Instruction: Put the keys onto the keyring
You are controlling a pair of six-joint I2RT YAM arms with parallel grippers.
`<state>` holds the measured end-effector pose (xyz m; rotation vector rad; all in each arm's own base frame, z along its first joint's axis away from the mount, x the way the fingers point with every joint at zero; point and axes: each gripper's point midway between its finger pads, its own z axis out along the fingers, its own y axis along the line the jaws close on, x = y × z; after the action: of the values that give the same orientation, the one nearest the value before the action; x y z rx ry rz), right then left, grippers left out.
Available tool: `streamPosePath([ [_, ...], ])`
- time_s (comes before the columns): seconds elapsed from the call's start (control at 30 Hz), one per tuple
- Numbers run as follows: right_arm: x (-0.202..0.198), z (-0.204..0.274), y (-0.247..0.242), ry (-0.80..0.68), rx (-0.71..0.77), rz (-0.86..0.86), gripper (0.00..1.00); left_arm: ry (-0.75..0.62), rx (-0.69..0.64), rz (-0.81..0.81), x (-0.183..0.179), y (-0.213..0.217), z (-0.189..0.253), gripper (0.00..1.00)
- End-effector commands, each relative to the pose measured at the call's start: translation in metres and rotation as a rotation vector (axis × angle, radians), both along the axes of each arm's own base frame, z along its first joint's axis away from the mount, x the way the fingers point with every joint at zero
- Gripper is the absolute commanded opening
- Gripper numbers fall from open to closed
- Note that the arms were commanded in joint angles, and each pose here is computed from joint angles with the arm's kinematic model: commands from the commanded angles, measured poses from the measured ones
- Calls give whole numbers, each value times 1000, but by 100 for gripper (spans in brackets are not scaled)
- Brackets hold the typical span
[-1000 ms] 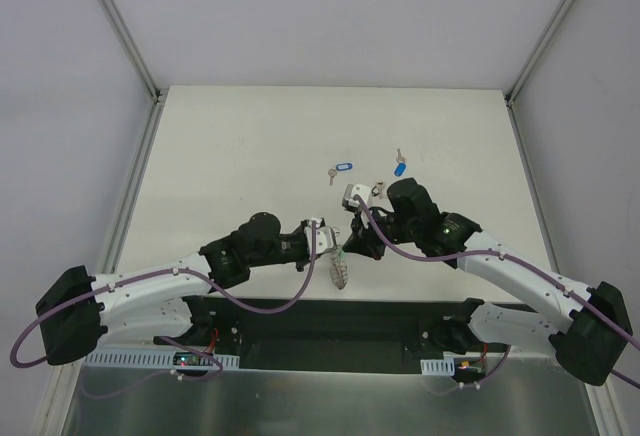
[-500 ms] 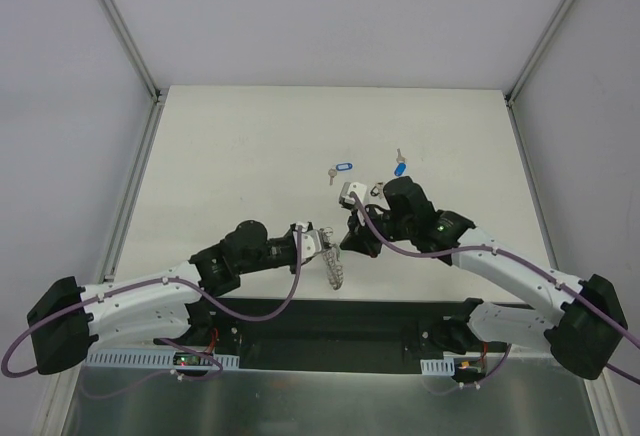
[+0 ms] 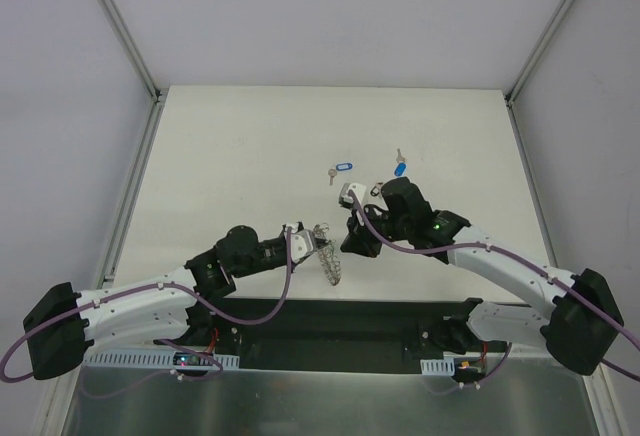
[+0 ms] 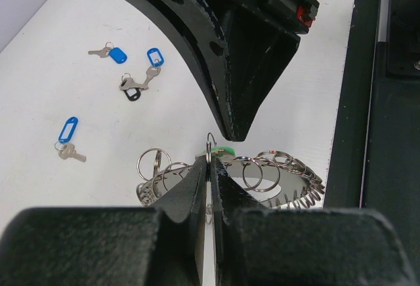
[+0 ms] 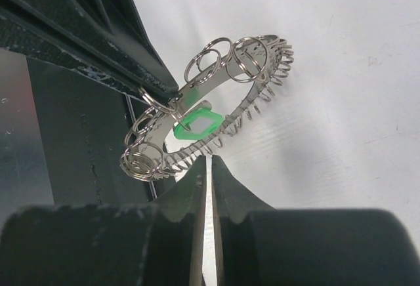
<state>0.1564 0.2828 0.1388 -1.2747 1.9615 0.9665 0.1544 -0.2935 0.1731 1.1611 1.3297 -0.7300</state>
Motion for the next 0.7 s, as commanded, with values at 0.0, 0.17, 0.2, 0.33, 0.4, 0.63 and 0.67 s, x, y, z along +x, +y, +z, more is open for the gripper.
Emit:
streamPosePath([
  [0.0, -2, 26, 6, -71, 112, 30, 22, -58, -81, 8, 4, -2, 26, 0],
  [0.17, -4, 36, 9, -118, 144, 72, 35, -59, -65, -45, -3, -6, 25, 0],
  [0.2, -5, 38, 10, -124, 151, 86, 35, -61, -59, -61, -5, -7, 24, 0],
  [0.33, -9, 44, 13, -133, 172, 126, 36, -52, -47, -94, -9, -11, 23, 0],
  [0.4, -9, 45, 14, -135, 169, 133, 36, -53, -50, -104, -11, -12, 25, 0],
  [0.63, -14, 45, 17, -126, 175, 183, 32, -53, -51, -118, -12, -13, 27, 0],
  [0.67, -14, 46, 18, -123, 177, 188, 32, -56, -53, -122, -13, -13, 28, 0],
])
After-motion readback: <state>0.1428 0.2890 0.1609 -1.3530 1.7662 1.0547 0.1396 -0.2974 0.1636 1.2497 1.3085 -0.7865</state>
